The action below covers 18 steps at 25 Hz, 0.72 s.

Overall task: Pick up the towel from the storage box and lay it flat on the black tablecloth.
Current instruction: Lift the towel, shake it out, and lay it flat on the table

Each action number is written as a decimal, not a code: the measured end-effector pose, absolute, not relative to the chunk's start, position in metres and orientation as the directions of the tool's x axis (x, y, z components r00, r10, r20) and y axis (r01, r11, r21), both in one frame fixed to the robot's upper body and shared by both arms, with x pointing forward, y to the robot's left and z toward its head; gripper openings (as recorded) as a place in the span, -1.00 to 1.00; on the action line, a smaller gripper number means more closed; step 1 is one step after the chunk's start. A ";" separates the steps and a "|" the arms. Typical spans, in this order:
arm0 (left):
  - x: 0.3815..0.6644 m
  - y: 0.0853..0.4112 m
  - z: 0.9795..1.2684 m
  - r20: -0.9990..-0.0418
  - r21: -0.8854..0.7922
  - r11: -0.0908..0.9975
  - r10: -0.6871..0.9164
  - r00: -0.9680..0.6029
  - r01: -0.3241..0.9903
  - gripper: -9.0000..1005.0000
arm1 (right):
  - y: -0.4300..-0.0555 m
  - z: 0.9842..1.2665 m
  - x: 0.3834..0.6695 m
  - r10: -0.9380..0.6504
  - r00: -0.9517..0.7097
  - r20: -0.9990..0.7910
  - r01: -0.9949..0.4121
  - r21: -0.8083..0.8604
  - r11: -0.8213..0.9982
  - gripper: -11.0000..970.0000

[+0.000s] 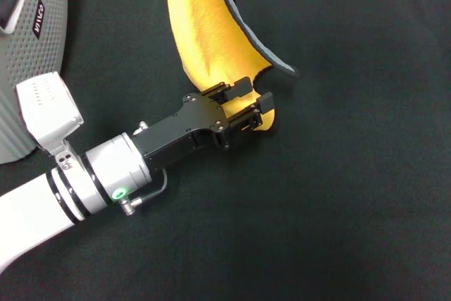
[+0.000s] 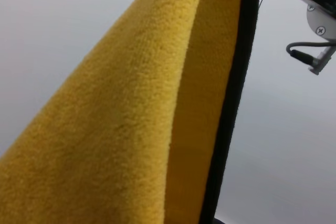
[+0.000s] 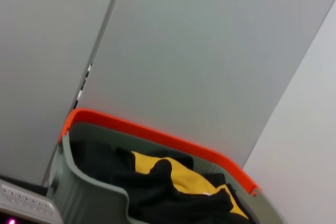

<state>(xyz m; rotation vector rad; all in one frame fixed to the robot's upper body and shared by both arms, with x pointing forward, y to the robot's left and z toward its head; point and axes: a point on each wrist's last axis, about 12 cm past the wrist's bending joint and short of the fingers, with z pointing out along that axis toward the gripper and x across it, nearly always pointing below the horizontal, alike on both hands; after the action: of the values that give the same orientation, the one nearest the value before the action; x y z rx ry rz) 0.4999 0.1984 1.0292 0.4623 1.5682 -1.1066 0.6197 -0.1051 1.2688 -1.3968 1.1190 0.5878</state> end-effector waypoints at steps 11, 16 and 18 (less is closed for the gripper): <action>0.506 0.205 1.028 -0.911 -0.410 0.552 -0.282 -0.300 0.727 0.16 | -0.136 1.293 0.589 -0.161 0.468 -0.869 -0.838 -0.494 0.232 -0.95; 0.510 0.207 1.033 -0.913 -0.402 0.555 -0.310 -0.267 0.729 0.16 | -0.148 1.300 0.581 -0.158 0.446 -0.881 -0.829 -0.473 0.298 -0.95; 0.511 0.207 1.036 -0.915 -0.392 0.544 -0.316 -0.252 0.742 0.16 | -0.151 1.304 0.580 -0.162 0.456 -0.875 -0.812 -0.483 0.327 -0.95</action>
<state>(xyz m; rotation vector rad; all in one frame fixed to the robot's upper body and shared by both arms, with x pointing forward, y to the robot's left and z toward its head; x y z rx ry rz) 0.5108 0.2065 1.0365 0.3801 1.5170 -1.0444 0.5804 -0.1513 1.3037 -1.1878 1.0409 0.5458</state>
